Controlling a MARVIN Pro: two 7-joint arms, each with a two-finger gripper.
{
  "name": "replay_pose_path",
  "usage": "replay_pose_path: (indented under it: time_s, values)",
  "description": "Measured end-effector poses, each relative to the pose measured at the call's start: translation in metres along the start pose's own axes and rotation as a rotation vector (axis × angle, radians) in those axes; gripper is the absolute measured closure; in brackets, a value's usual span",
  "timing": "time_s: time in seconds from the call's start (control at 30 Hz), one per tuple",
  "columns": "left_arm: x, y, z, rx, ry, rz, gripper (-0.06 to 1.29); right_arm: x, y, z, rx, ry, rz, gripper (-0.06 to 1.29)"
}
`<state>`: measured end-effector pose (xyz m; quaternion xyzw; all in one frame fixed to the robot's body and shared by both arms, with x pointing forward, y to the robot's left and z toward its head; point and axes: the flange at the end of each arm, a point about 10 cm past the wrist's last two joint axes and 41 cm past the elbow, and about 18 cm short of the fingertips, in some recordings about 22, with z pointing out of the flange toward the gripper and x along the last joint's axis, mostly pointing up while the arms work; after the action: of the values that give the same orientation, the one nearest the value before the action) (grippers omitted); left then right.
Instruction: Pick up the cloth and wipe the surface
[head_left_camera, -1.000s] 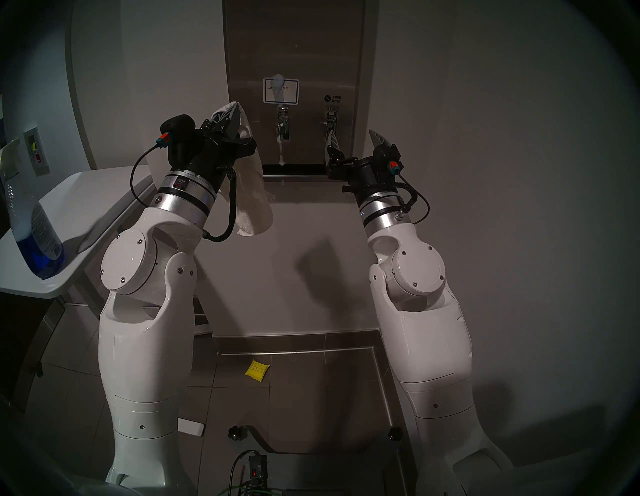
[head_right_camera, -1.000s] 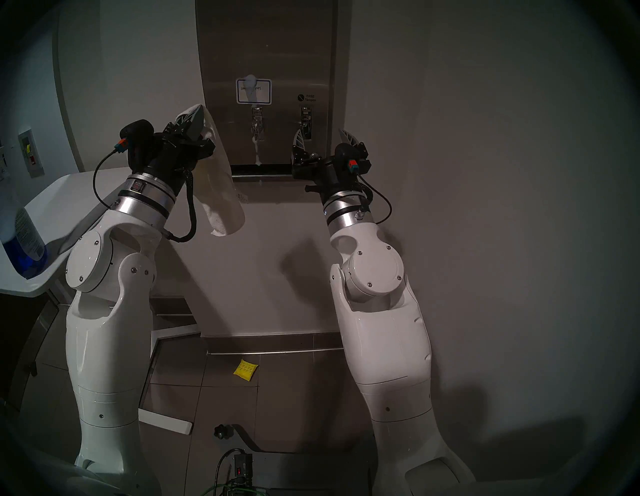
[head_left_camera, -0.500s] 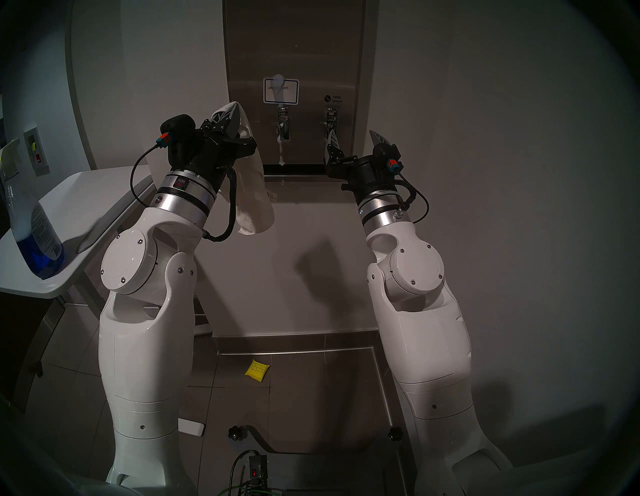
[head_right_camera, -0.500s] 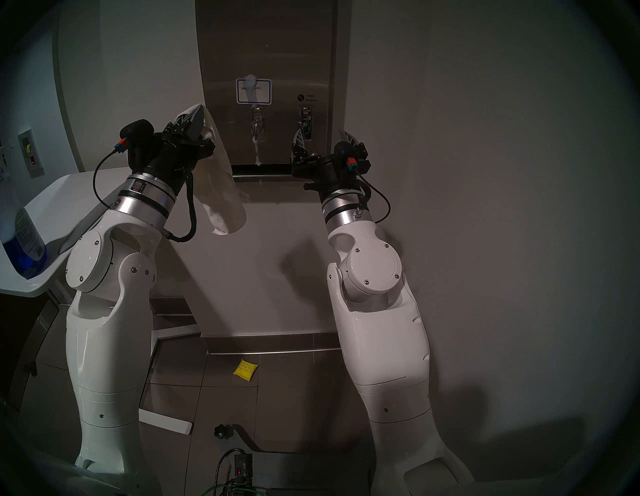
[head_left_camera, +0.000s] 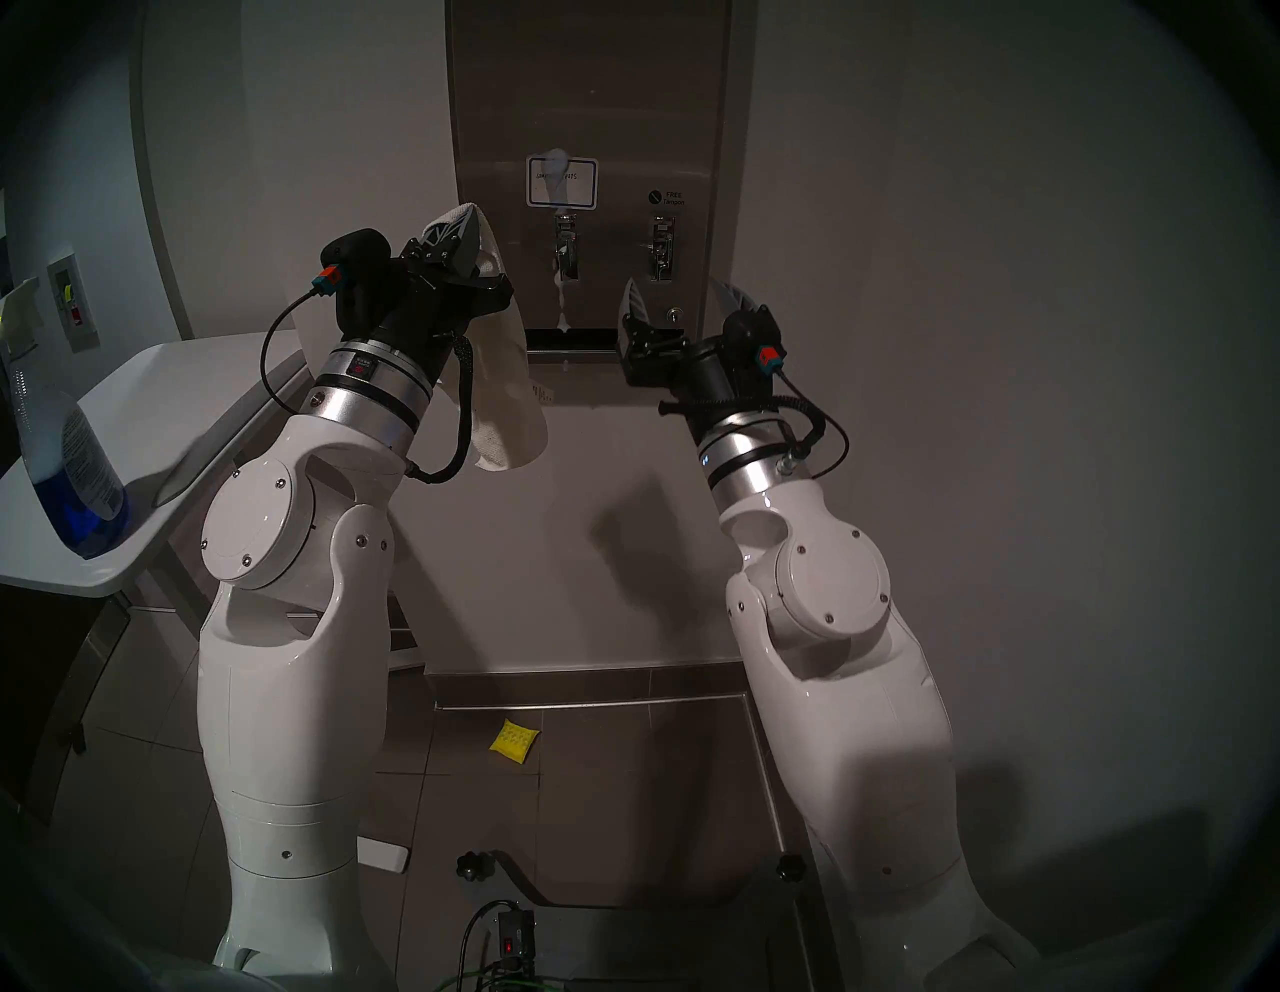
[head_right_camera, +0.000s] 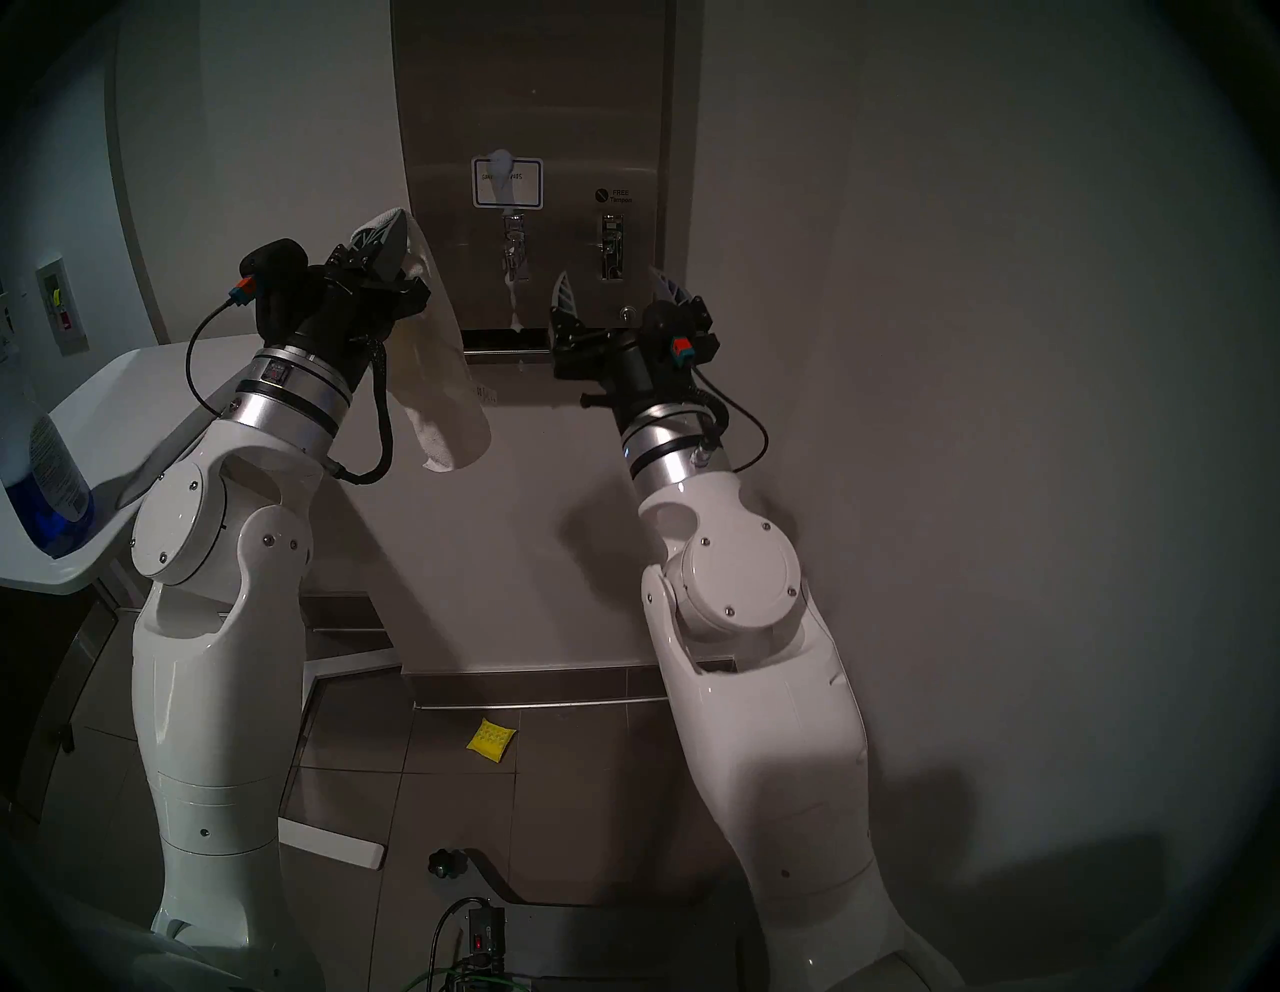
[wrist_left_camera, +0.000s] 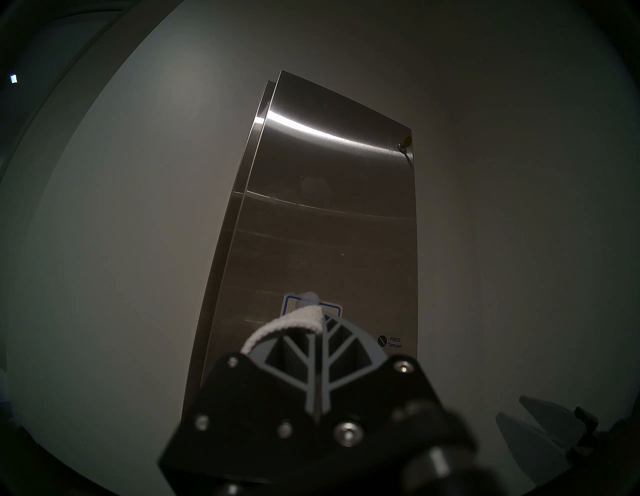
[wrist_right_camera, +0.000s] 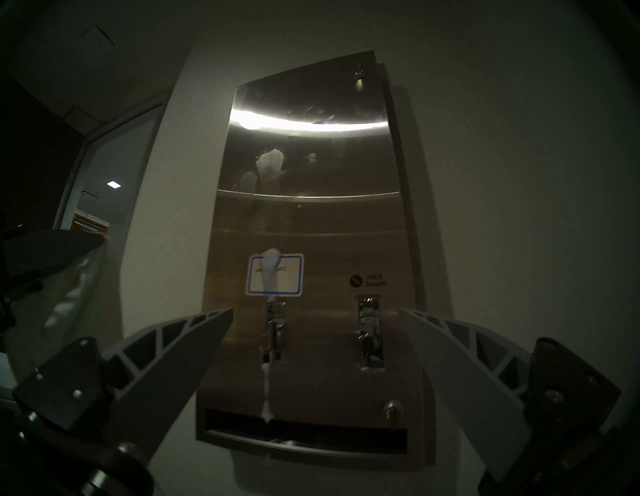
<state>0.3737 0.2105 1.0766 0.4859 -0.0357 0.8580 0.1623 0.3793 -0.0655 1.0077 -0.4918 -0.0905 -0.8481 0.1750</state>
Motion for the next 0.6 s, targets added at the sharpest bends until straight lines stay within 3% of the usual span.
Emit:
replay_pose_path:
  time_s: [0.33, 0.6]
  values:
    - [0.0, 0.0, 0.0, 0.0, 0.001, 0.001, 1.25, -0.01, -0.027, -0.051, 0.121, -0.081, 0.09, -0.01]
    - [0.0, 0.0, 0.0, 0.0, 0.001, 0.001, 1.25, -0.014, -0.048, -0.072, 0.228, -0.129, 0.151, -0.01]
